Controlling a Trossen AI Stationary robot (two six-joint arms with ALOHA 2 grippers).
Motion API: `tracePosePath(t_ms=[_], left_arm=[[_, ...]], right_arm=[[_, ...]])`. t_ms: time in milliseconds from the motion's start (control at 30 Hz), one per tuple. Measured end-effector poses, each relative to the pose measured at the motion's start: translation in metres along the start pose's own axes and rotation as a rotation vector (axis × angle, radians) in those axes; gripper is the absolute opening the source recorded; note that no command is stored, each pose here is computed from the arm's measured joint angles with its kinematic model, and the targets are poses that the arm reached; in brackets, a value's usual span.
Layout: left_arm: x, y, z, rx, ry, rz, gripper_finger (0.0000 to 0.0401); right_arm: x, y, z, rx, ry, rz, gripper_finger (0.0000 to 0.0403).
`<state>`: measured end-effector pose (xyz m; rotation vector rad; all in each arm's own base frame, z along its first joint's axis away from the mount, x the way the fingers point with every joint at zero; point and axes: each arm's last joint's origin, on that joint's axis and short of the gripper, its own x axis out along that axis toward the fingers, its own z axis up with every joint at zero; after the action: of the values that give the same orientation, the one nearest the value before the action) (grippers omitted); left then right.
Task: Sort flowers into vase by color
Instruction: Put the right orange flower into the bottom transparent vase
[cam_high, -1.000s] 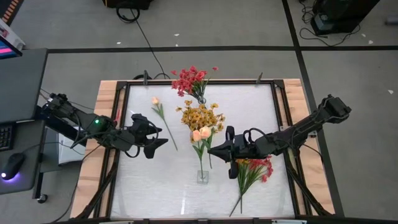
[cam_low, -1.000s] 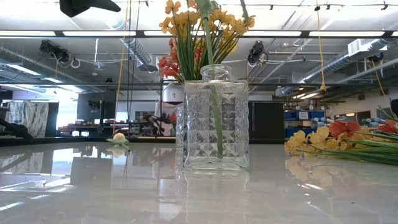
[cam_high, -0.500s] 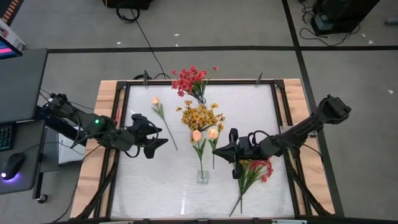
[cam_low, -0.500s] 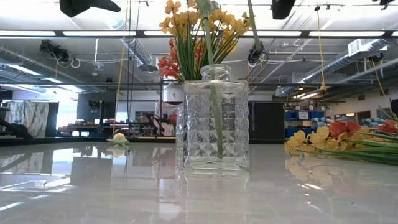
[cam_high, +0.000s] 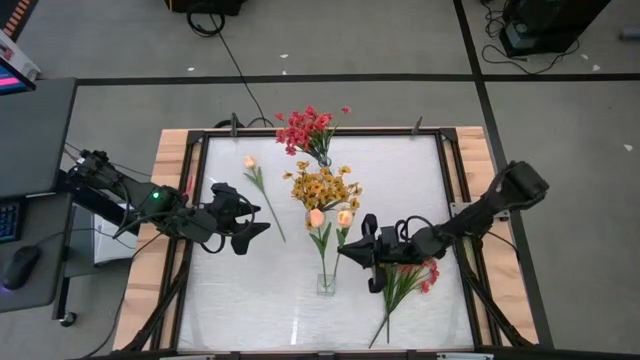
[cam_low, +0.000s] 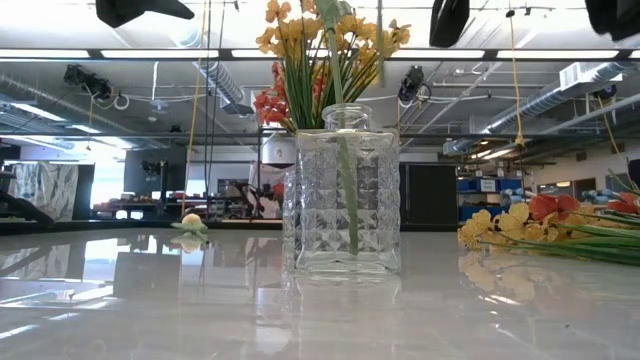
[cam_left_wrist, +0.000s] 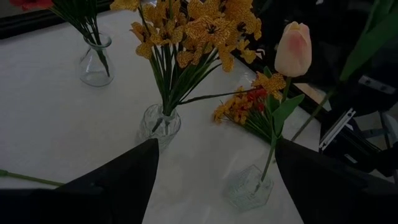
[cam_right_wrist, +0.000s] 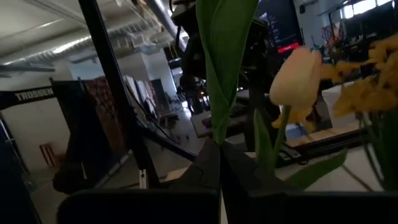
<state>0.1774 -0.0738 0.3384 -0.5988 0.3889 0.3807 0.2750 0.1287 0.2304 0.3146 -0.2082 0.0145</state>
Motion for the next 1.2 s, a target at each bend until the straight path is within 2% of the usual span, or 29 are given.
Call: tracePosePath(t_ms=[267, 1200], left_arm=[[0.000, 0.000, 0.000, 0.000, 0.000, 0.000, 0.0327], [0.000, 0.000, 0.000, 0.000, 0.000, 0.000, 0.0327]], right_arm=[[0.005, 0.007, -0.022, 0.052, -0.064, -0.004, 0.0009], [0.011, 0.007, -0.032, 0.000, 0.005, -0.057, 0.0009]])
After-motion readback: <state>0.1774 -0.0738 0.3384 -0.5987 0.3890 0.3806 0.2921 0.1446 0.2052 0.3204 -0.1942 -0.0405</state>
